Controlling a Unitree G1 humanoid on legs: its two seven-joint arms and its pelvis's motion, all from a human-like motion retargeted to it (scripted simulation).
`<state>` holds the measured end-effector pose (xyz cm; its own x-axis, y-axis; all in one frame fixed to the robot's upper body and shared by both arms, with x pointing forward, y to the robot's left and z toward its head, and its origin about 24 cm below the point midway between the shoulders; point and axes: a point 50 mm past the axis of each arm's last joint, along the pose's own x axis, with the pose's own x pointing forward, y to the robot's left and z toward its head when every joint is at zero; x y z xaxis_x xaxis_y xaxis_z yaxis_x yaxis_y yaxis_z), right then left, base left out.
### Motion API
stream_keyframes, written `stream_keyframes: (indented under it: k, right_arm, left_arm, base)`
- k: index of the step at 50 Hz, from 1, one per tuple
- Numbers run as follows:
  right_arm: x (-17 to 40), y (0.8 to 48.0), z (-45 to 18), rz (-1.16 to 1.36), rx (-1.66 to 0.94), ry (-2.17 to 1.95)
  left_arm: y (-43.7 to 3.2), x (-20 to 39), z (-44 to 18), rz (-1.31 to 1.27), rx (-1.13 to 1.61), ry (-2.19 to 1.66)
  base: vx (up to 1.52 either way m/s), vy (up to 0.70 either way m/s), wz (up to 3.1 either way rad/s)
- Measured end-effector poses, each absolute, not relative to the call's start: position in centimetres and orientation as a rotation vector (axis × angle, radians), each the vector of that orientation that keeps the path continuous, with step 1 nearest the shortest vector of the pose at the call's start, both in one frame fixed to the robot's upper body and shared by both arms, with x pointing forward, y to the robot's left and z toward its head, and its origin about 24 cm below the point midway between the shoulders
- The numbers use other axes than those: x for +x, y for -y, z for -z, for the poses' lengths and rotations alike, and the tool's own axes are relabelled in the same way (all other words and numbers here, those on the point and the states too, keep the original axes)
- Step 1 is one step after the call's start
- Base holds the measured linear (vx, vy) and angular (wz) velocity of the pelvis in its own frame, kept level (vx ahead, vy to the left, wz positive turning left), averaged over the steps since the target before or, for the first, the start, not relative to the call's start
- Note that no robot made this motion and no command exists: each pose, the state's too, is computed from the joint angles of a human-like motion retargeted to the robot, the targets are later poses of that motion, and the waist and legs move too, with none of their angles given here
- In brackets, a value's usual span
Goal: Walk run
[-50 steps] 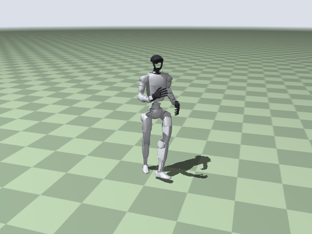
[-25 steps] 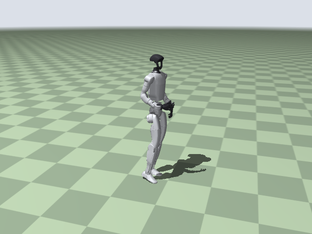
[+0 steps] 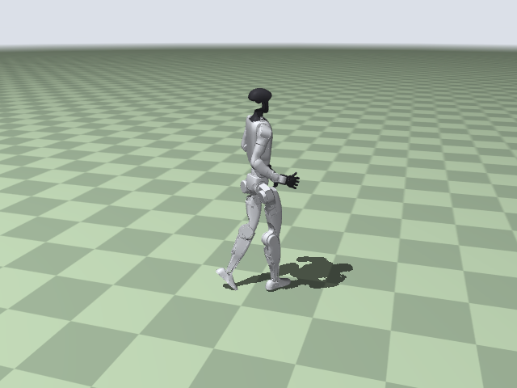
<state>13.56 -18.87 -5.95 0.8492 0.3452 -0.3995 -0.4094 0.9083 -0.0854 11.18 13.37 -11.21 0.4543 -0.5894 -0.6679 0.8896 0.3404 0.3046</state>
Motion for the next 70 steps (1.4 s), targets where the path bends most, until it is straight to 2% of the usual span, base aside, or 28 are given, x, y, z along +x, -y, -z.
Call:
stream_keyframes:
  k: [4, 10, 16, 23, 33, 43, 57, 63, 70]
  right_arm:
    - [13.7, 20.6, 6.3, -0.364, -0.359, -0.435]
    - [11.4, 19.9, 8.3, -0.414, -0.508, -0.547]
    - [9.2, 19.2, 9.6, -0.495, -0.537, -0.623]
    - [8.1, 18.4, 10.8, -0.563, -0.515, -0.689]
    - [6.6, 18.9, 12.1, -0.481, -0.462, -0.772]
    - [8.8, 19.2, 11.3, -0.529, -0.771, -0.648]
    - [8.8, 18.9, 10.9, -0.416, -0.75, -0.614]
    - [9.2, 18.7, 11.1, -0.454, -0.724, -0.639]
    - [9.6, 18.5, 11.0, -0.438, -0.664, -0.656]
  left_arm:
    - [-12.2, 12.3, 10.8, 1.016, 0.76, -0.46]
    - [-13.6, 12.2, 10.5, 1.019, 0.881, -0.454]
    - [-13.3, 11.5, 10.3, 1.033, 0.823, -0.456]
    - [-14.0, 11.1, 10.7, 1.065, 0.955, -0.486]
    - [-13.6, 10.3, 11.8, 0.998, 0.774, -0.604]
    - [-14.6, 11.0, 12.0, 1.107, 0.949, -0.595]
    - [-13.9, 9.4, 13.2, 1.098, 0.783, -0.706]
    - [-14.0, 8.6, 13.8, 1.084, 0.731, -0.756]
    - [-13.5, 6.2, 14.8, 0.976, 0.467, -0.902]
  base:
    - [0.4, 0.44, 2.58]
    - [0.39, -0.31, 1.55]
    - [0.46, -0.01, 1.04]
    - [0.52, 0.03, 0.78]
    - [0.86, 0.13, 0.24]
    - [0.69, -0.02, 0.57]
    - [0.63, -0.19, 0.52]
    - [0.77, -0.41, 0.28]
    - [0.84, -0.56, 0.29]
